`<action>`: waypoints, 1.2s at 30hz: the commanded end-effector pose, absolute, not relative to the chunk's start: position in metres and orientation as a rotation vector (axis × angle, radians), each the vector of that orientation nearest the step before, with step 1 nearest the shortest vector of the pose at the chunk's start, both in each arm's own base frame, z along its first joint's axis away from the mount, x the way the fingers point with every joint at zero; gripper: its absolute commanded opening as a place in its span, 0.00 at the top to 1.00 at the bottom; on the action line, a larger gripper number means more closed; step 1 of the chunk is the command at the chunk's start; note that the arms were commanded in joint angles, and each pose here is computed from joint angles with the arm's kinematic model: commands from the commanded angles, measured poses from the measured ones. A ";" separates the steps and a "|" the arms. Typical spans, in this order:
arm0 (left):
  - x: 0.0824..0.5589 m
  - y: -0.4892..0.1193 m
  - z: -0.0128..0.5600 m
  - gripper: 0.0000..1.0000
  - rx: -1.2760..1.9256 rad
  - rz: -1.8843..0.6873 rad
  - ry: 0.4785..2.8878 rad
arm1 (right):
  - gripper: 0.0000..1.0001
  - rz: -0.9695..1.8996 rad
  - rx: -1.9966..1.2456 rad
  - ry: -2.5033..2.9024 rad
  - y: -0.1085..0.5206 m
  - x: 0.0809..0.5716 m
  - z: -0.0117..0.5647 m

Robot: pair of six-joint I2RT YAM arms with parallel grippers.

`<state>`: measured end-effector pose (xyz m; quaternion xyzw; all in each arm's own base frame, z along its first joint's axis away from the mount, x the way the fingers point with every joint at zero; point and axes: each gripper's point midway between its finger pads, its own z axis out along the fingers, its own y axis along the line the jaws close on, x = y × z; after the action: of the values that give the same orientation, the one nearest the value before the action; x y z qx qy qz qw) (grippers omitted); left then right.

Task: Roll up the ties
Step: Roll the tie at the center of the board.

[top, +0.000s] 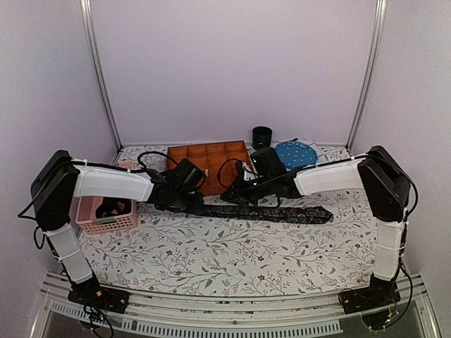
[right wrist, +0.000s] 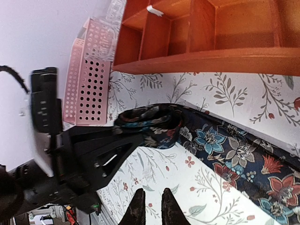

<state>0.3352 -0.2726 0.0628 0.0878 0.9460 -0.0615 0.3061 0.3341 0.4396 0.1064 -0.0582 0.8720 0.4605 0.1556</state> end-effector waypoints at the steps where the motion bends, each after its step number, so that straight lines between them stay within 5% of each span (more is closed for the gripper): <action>1: 0.337 -0.272 0.058 1.00 0.297 -0.019 2.500 | 0.87 1.340 -0.150 2.244 0.414 0.334 0.212; 21: 0.338 -0.304 0.037 0.99 0.459 0.196 2.494 | 0.84 1.216 -0.059 2.310 0.358 0.311 0.168; 29: 0.333 -0.327 0.033 0.86 0.535 0.170 2.487 | 0.84 1.196 -0.018 2.340 0.346 0.312 0.151; 36: 0.331 -0.346 0.040 0.61 0.575 0.099 2.471 | 0.84 1.194 0.008 2.368 0.342 0.312 0.135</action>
<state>0.3356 -0.3276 0.0382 0.1984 0.9320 0.0562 0.2982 0.3090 0.3461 0.0964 0.0015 0.8904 0.4051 0.2078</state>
